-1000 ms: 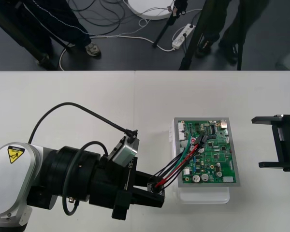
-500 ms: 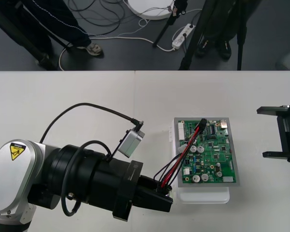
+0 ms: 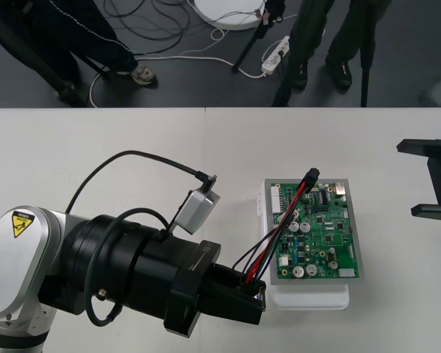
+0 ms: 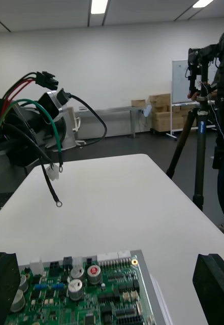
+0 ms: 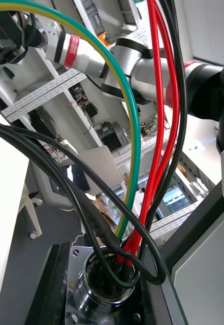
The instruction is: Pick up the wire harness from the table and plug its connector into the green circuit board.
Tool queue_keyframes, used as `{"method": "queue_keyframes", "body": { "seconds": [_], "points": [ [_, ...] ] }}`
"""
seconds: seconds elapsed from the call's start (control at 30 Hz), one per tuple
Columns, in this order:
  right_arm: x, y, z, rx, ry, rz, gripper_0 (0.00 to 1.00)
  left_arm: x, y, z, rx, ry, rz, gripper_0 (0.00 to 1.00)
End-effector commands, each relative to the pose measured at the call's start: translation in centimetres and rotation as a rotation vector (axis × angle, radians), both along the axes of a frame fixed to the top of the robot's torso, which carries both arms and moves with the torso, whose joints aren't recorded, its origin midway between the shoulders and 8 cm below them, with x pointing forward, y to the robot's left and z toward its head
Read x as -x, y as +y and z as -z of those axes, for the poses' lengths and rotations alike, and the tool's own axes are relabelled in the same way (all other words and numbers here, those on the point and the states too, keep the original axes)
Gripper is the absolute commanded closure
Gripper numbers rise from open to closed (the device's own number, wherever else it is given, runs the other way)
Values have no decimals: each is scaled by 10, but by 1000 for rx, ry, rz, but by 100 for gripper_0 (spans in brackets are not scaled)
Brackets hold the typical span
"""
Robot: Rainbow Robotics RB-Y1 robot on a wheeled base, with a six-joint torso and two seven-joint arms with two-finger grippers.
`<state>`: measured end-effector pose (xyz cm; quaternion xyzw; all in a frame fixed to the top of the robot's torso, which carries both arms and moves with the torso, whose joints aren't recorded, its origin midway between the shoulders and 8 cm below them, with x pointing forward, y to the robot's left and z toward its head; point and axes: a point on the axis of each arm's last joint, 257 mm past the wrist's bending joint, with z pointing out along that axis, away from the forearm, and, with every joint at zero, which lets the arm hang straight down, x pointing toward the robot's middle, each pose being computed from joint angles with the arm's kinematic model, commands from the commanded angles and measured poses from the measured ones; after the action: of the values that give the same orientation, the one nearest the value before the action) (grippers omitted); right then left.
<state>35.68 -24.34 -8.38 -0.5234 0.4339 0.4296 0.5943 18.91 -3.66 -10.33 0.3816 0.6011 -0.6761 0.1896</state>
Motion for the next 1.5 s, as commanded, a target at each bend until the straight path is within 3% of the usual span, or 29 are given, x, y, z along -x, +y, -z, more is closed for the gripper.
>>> {"method": "queue_keyframes", "body": {
  "seconds": [0.03, 0.37, 0.57, 1.0, 1.5],
  "points": [
    [6, 20, -32, -39, -3, -85, 0, 19, -4, -16, 16, -34, 73, 100],
    [17, 57, -36, -54, 15, -201, 0, 20, -4, -15, 37, -99, 74, 100],
    [26, 76, -41, -57, 85, -275, 0, 20, -4, -17, 43, -97, 77, 100],
    [32, 121, -53, -43, 11, -403, 0, 25, -1, -24, 83, -78, 93, 100],
    [47, 149, -72, -83, 85, -510, 0, 21, 1, -24, 81, -86, 77, 100]
  ]
}}
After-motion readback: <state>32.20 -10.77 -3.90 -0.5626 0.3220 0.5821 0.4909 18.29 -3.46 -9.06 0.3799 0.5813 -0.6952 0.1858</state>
